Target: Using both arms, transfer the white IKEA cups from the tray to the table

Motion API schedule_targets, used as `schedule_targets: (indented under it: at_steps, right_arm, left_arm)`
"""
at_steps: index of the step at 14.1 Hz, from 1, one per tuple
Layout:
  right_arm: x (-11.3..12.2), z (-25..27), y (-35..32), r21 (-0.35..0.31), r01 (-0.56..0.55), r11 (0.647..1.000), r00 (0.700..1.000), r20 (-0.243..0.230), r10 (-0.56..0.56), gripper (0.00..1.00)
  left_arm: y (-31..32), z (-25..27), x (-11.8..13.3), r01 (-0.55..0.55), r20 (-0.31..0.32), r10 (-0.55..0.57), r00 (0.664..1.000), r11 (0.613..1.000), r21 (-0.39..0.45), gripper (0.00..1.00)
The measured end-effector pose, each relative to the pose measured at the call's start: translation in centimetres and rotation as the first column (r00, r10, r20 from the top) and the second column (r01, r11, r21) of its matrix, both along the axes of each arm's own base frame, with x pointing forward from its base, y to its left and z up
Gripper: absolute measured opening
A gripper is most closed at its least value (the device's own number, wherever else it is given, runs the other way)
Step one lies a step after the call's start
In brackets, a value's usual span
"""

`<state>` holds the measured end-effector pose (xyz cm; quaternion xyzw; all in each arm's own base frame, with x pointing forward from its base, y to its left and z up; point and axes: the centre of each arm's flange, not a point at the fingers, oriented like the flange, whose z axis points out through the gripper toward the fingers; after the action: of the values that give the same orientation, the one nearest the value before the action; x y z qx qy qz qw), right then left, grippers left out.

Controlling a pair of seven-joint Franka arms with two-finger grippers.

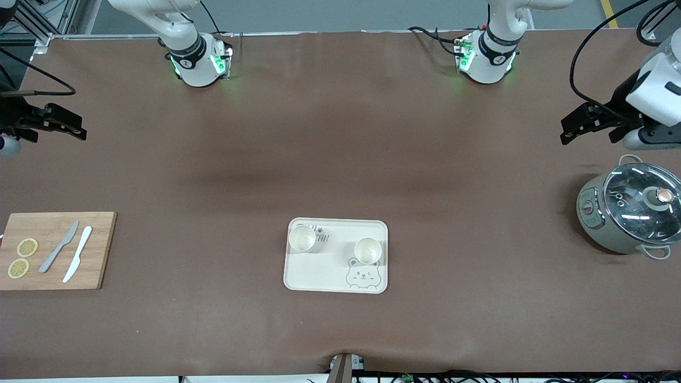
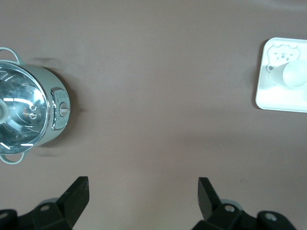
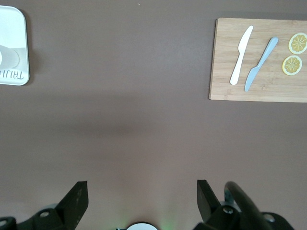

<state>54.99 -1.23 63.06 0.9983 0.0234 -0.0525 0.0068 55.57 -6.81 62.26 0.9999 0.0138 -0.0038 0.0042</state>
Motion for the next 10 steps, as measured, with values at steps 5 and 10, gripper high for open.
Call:
schedule_targets:
  at_steps: [5, 10]
  right_arm:
    - [0.0, 0.0, 0.0, 0.0, 0.0, 1.0, 1.0, 0.001, 0.0, 1.0]
    - [0.0, 0.0, -0.2, 0.0, 0.004, 1.0, 1.0, 0.0, -0.004, 1.0]
  left_arm:
    - [-3.8, -8.1, 3.5, 0.009, -0.097, -0.008, 0.995, 1.0, 0.019, 1.0]
    - [-12.7, -13.8, 5.3, -0.068, -0.052, 0.068, 0.996, 0.998, 0.001, 1.0]
